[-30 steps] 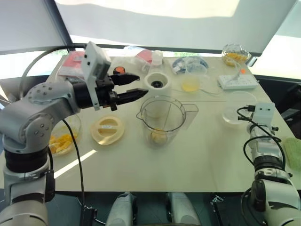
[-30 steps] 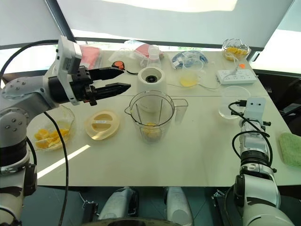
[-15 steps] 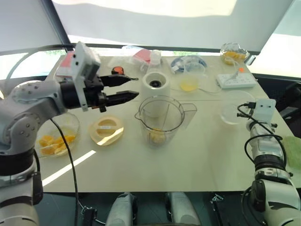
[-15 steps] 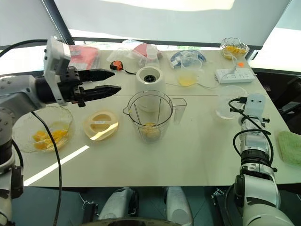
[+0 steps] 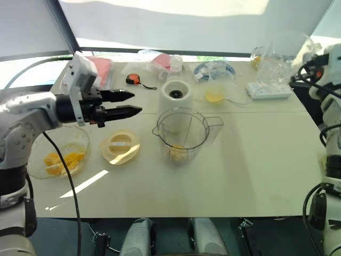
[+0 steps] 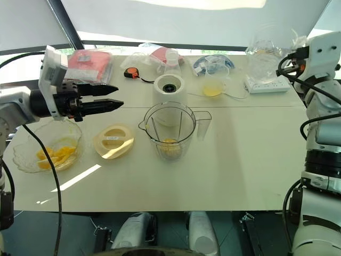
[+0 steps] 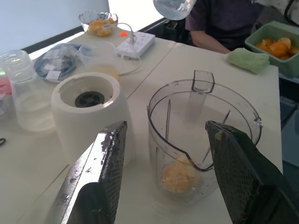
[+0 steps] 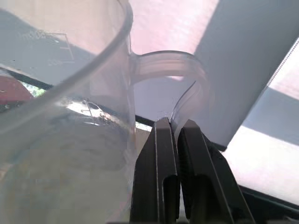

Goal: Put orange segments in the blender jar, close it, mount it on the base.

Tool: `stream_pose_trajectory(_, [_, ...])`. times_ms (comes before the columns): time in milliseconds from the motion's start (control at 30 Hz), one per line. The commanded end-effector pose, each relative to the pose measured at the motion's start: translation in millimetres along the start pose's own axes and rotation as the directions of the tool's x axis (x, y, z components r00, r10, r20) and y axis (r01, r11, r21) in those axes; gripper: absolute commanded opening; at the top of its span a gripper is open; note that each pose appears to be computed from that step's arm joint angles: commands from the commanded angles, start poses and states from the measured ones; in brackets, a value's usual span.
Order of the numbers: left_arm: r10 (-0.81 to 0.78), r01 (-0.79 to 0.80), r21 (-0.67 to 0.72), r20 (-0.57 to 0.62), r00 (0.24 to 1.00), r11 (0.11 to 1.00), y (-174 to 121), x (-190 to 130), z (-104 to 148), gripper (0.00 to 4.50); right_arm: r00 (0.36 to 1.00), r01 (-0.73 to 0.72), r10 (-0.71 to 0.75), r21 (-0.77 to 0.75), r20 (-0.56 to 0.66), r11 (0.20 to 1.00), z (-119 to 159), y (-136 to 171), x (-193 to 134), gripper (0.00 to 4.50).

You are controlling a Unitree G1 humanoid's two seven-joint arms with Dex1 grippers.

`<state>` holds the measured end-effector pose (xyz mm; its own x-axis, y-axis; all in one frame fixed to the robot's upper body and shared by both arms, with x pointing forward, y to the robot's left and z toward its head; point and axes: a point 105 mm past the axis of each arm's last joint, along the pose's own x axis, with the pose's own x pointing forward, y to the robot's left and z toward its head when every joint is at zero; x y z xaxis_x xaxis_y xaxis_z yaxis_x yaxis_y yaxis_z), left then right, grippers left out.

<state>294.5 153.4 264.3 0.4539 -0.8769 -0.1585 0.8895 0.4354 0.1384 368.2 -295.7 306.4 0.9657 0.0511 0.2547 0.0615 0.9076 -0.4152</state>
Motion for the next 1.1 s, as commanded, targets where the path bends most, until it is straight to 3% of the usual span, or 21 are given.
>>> stream_pose_trajectory(33, [-0.006, 0.006, 0.034, -0.011, 1.000, 0.999, 0, 0, -2, 2.77, 0.990, -0.102, 0.109, -0.078, 0.091, 0.992, 42, 18, -6, 0.05])
stream_pose_trajectory(200, [-0.014, 0.014, 0.032, -0.014, 1.000, 0.999, 0, 4, -8, 2.77, 0.958, -0.232, 0.255, -0.166, 0.132, 0.958, 66, 60, -9, 0.05])
stream_pose_trajectory(433, [-0.012, 0.013, 0.031, -0.019, 1.000, 0.999, -1, 7, -13, 2.77, 0.924, -0.299, 0.365, -0.378, 0.115, 0.876, 68, 96, -12, 0.05])
stream_pose_trajectory(1100, [-0.010, 0.010, 0.015, -0.010, 1.000, 1.000, -7, 13, -19, 2.77, 0.878, -0.254, 0.453, -0.651, 0.156, 0.716, 85, 124, -18, 0.05])
